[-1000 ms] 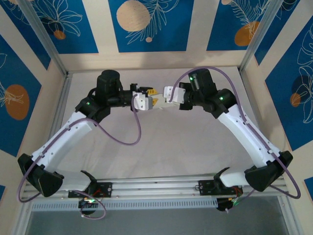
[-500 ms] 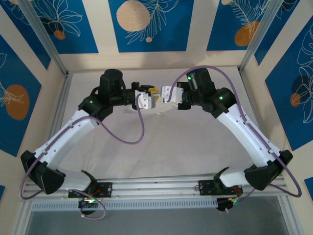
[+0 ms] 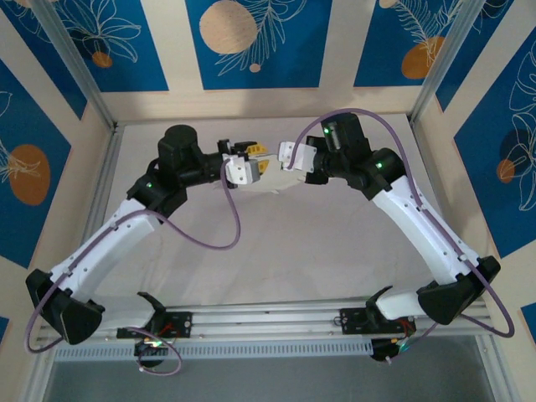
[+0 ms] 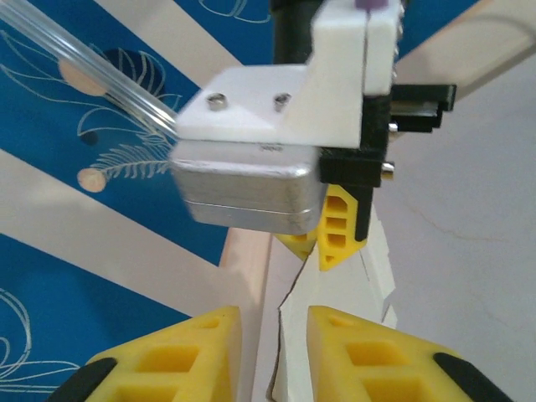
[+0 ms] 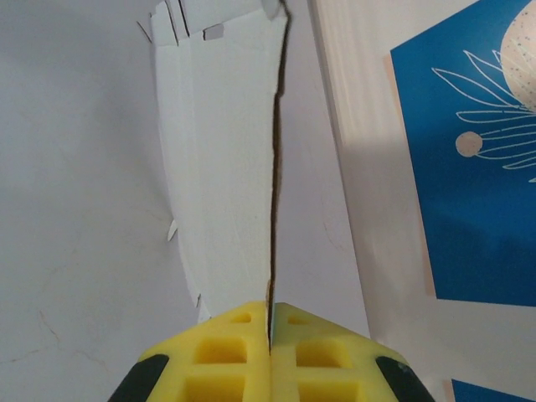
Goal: Fold the paper box
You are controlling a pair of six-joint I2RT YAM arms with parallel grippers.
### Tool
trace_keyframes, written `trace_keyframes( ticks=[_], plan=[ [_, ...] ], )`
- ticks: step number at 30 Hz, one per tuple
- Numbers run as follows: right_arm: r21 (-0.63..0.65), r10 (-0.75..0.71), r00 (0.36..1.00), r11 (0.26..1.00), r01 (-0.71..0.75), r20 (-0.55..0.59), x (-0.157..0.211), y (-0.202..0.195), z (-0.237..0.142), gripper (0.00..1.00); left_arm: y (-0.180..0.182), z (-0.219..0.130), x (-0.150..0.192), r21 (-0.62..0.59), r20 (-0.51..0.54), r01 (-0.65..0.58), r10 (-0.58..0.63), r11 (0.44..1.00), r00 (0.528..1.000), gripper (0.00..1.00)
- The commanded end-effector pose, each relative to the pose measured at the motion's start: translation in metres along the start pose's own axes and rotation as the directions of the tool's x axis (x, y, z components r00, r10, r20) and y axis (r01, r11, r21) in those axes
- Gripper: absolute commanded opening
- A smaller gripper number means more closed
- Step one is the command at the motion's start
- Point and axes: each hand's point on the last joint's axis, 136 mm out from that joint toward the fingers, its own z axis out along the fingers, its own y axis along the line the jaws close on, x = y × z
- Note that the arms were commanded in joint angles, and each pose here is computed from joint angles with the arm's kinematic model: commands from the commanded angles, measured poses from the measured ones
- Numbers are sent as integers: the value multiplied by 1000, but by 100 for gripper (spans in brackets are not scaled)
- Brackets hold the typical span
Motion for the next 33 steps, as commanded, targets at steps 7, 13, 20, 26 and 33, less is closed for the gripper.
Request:
trace_keyframes(
  ticks=[7,13,20,26,33],
  plan=[
    [45,16,1000,999,-17,20,-6,-12,-8,0,19,-15,7,-83,-1,29,-29,996,1000,20],
    [42,13,1000,999,-14,28,-8,-10,-11,0,23,-16,15,-109,5,60,-60,992,998,20],
    [23,8,1000,1000,-8,26,-10,-5,-7,0,22,-10,15,-87,30,90,-87,992,996,20],
    [17,17,999,1000,-17,29,-13,-7,-5,0,9,-6,18,-32,38,98,-97,995,995,21],
    [17,18,999,1000,-19,32,-18,-11,-4,0,-5,-2,23,5,15,69,-69,998,998,21]
  ],
)
